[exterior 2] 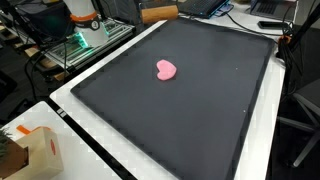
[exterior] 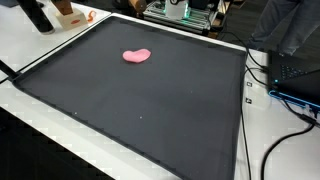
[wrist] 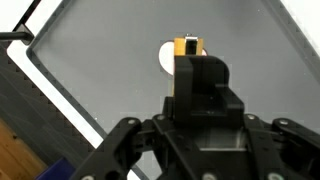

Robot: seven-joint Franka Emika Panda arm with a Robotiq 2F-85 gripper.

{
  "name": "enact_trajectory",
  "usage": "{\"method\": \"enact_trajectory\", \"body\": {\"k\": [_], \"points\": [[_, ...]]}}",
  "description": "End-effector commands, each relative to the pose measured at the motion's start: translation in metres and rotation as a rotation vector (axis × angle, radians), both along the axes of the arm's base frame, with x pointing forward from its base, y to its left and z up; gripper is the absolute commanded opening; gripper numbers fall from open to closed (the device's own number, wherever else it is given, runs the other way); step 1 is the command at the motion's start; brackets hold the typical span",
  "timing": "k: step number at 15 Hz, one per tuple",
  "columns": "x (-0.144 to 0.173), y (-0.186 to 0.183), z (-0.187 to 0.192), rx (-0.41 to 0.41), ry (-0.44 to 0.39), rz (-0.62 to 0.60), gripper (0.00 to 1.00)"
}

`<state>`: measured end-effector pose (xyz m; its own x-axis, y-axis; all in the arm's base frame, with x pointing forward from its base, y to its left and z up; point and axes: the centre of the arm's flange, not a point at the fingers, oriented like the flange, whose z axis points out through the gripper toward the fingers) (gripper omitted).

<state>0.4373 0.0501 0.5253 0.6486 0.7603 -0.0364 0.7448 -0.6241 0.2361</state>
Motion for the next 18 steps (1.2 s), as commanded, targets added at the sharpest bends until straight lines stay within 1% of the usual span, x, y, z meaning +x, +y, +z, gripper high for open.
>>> {"method": "enact_trajectory", "body": {"k": [1, 5, 6, 7, 8, 9, 11, 14, 16, 18], "points": [[0.000, 0.000, 0.000, 0.000, 0.000, 0.000, 0.49], [0.000, 0.000, 0.000, 0.000, 0.000, 0.000, 0.49], [0.000, 0.000, 0.000, 0.000, 0.000, 0.000, 0.24], [0.007, -0.002, -0.010, 0.016, 0.025, 0.010, 0.24], [0.012, -0.001, -0.022, 0.044, 0.059, 0.047, 0.24], [0.015, 0.000, -0.032, 0.054, 0.078, 0.074, 0.24], [0.020, 0.003, -0.054, 0.080, 0.123, 0.160, 0.24], [0.025, 0.003, -0.087, 0.063, 0.164, 0.251, 0.24], [0.028, 0.002, -0.108, 0.050, 0.193, 0.281, 0.24], [0.031, -0.001, -0.126, 0.058, 0.204, 0.294, 0.24]]}}
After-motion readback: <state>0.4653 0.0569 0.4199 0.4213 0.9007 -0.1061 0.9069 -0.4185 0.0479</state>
